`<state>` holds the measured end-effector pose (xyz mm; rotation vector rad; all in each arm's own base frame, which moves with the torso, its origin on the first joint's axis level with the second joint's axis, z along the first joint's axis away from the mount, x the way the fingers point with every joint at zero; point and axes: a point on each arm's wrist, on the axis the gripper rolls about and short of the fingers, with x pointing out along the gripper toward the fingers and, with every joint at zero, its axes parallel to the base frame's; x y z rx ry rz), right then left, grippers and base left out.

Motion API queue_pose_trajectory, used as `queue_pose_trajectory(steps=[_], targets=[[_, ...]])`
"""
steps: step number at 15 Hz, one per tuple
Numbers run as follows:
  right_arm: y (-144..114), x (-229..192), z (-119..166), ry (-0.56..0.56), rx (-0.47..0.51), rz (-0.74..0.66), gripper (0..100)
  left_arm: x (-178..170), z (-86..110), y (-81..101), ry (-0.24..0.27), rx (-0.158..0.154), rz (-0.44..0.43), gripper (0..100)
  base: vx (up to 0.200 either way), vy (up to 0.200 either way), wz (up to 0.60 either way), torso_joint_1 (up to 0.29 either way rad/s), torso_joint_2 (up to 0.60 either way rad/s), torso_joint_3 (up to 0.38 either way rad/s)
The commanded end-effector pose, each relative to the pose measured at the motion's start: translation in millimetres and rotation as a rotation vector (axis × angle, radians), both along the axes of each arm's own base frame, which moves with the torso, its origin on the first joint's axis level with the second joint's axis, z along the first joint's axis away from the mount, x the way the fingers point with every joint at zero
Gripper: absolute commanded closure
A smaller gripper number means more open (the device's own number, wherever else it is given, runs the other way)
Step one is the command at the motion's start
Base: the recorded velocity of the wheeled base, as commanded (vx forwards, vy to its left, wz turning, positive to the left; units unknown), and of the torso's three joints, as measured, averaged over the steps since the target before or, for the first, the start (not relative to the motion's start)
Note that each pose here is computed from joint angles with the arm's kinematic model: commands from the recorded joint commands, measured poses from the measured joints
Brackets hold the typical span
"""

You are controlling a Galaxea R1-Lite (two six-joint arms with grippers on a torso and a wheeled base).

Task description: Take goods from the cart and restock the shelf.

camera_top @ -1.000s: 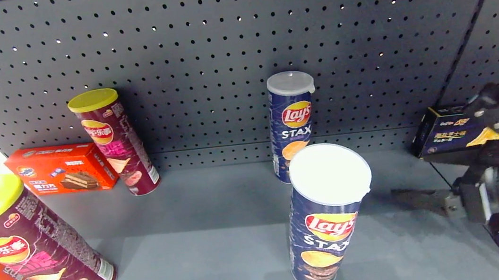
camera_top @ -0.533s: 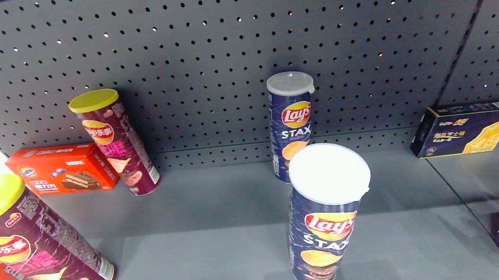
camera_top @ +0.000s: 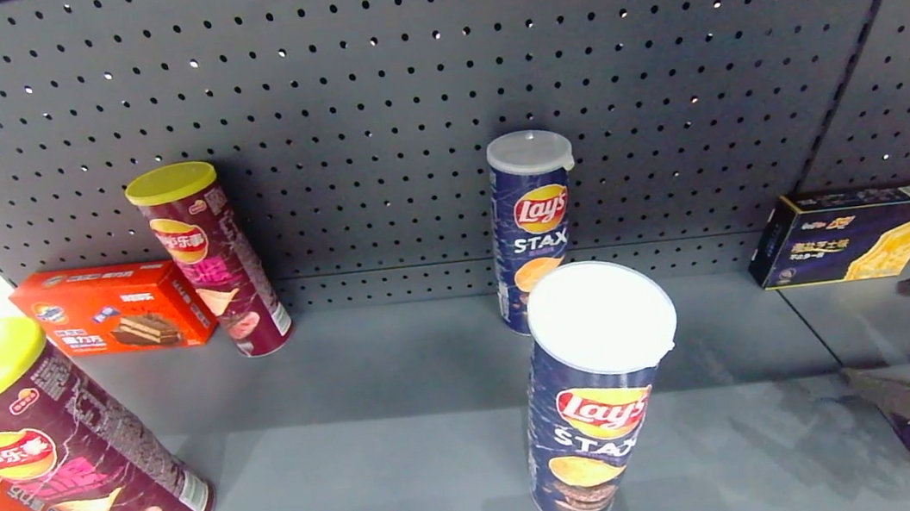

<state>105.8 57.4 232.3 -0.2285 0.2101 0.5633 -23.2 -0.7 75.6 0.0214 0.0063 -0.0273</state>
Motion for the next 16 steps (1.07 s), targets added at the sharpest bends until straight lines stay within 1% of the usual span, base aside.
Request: queue_pose_trajectory(steps=[1,3,7,13,16], targets=[[41,33,-24,0.132,-0.082,0.125,0,0,0.1,0.0,0.001,0.0,0.001,0,0.0,0.0,0.0,0.0,0.0,0.0],[55,41,-33,0.168,-0.109,0.163,0,0,0.0,0.0,0.0,0.0,0.001,0,0.0,0.0,0.0,0.0,0.0,0.0],[76,45,-41,0.207,-0.145,0.231,0,0,-0.1,0.0,0.001,0.0,0.0,0,0.0,0.0,0.0,0.0,0.0,0.0],[93,62,-40,0.201,-0.143,0.236,0,0,-0.1,0.0,0.001,-0.002,0.001,0,0.0,0.0,0.0,0.0,0.0,0.0],[97,65,-42,0.208,-0.147,0.242,0,0,-0.1,0.0,0.001,0.0,0.001,0,0.0,0.0,0.0,0.0,0.0,0.0]])
